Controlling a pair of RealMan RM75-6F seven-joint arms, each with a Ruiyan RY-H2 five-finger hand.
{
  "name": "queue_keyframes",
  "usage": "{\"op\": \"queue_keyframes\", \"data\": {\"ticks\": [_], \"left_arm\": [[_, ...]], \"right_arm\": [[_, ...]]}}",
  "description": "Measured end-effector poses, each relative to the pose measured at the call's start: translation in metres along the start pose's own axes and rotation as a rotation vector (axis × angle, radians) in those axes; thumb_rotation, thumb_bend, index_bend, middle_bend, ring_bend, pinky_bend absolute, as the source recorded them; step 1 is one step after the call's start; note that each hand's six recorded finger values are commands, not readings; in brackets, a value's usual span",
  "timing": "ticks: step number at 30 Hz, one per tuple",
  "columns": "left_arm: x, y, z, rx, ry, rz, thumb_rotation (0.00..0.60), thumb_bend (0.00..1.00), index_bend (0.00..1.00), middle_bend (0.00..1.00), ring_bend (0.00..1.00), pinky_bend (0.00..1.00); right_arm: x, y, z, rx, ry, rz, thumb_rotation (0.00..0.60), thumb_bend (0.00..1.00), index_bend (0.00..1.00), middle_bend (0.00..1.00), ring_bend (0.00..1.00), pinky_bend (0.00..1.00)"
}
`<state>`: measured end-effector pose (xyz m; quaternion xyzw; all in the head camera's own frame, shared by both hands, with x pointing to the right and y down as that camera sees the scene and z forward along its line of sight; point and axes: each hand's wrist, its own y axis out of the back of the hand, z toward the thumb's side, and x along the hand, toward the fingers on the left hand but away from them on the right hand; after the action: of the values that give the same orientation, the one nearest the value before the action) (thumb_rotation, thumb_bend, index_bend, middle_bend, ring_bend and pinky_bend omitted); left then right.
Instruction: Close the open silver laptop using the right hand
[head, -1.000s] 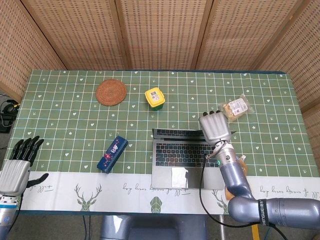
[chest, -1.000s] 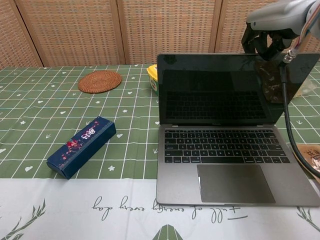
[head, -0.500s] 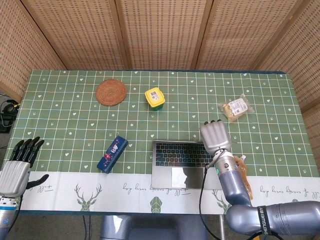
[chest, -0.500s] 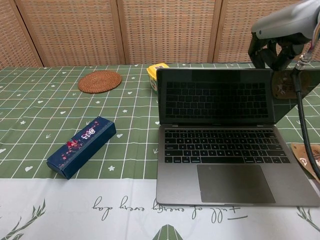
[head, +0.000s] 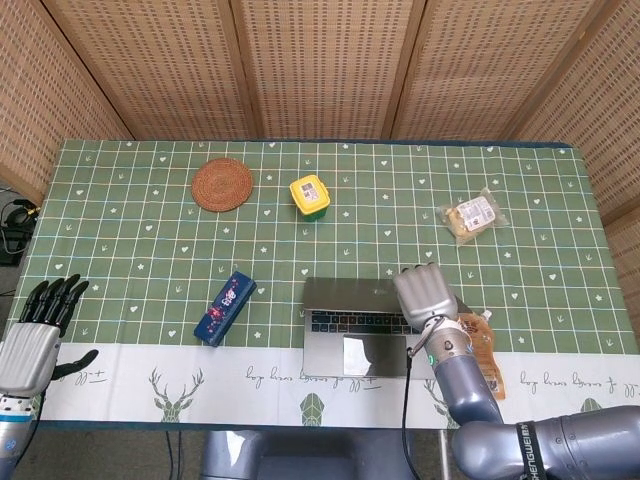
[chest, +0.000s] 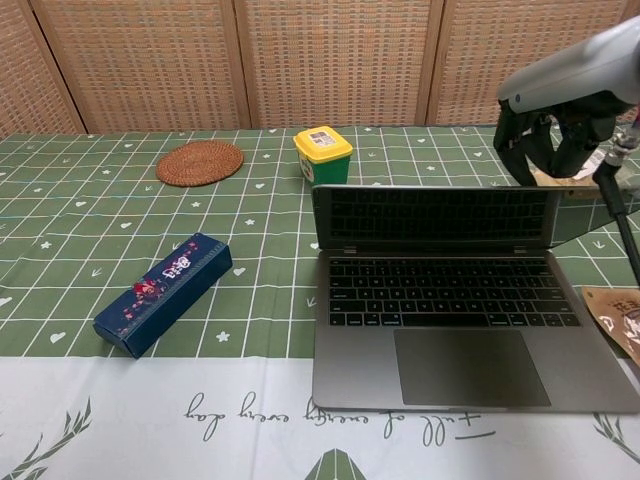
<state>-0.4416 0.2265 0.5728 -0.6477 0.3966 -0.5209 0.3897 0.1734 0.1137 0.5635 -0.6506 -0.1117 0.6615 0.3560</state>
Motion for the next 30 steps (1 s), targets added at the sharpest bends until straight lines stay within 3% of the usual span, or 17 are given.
{"op": "queue_keyframes", "data": {"ticks": [19, 30], "left_arm": [[0.001, -0.002, -0.001, 0.000, 0.001, -0.006, 0.600, 0.13, 0.00, 0.00, 0.00, 0.00], [0.000, 0.000, -0.001, -0.001, 0.000, 0.003, 0.600, 0.13, 0.00, 0.00, 0.00, 0.00]], "right_arm": [[0.004, -0.034, 0.019, -0.043, 0.057, 0.203, 0.600, 1.00, 0.60, 0.43, 0.38, 0.42], [-0.003, -0.054, 0.022, -0.029, 0.056, 0.258, 0.600, 1.00, 0.59, 0.43, 0.38, 0.42]]}}
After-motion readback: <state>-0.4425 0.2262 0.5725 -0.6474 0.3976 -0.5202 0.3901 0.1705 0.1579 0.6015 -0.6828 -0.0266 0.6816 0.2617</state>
